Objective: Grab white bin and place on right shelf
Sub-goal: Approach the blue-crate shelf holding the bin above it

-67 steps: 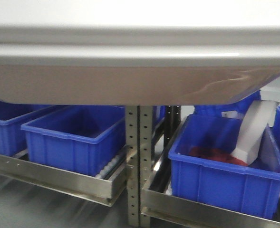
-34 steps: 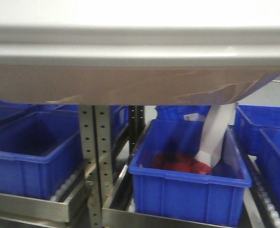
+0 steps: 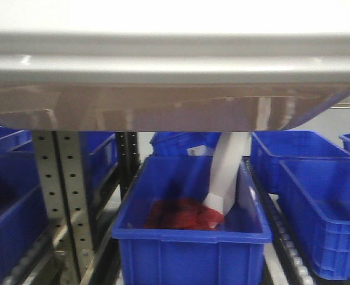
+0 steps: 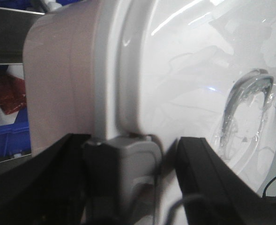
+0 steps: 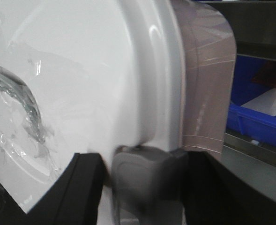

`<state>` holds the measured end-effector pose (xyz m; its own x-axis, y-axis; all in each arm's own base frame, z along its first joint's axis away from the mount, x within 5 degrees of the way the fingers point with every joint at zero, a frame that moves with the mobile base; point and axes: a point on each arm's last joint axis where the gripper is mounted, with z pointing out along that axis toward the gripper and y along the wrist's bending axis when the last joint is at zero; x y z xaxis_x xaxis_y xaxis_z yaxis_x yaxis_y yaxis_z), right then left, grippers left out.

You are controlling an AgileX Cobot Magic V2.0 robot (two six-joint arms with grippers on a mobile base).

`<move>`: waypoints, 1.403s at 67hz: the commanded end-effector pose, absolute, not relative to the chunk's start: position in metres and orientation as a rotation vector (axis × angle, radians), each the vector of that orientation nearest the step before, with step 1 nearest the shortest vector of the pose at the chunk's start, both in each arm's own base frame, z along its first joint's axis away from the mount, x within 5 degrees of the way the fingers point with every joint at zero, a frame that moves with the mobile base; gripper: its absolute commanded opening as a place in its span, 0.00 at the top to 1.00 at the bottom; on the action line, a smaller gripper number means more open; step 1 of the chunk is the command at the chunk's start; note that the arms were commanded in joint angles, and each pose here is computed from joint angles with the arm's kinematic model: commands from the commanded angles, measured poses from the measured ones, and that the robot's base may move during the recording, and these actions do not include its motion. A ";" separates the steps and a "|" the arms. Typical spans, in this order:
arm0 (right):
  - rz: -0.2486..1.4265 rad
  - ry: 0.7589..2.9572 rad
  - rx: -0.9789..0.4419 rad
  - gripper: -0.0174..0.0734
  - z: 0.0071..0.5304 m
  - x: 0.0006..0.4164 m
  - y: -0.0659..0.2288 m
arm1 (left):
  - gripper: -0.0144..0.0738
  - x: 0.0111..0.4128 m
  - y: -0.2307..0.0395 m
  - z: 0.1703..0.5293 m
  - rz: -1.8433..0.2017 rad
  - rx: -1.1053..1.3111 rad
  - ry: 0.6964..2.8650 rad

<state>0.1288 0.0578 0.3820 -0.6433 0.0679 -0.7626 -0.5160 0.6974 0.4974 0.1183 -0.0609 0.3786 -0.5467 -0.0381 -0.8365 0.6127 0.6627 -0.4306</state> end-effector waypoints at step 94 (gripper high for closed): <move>1.192 1.937 -0.364 0.38 0.408 0.117 0.071 | 0.55 0.102 -0.074 0.398 -1.161 0.537 1.867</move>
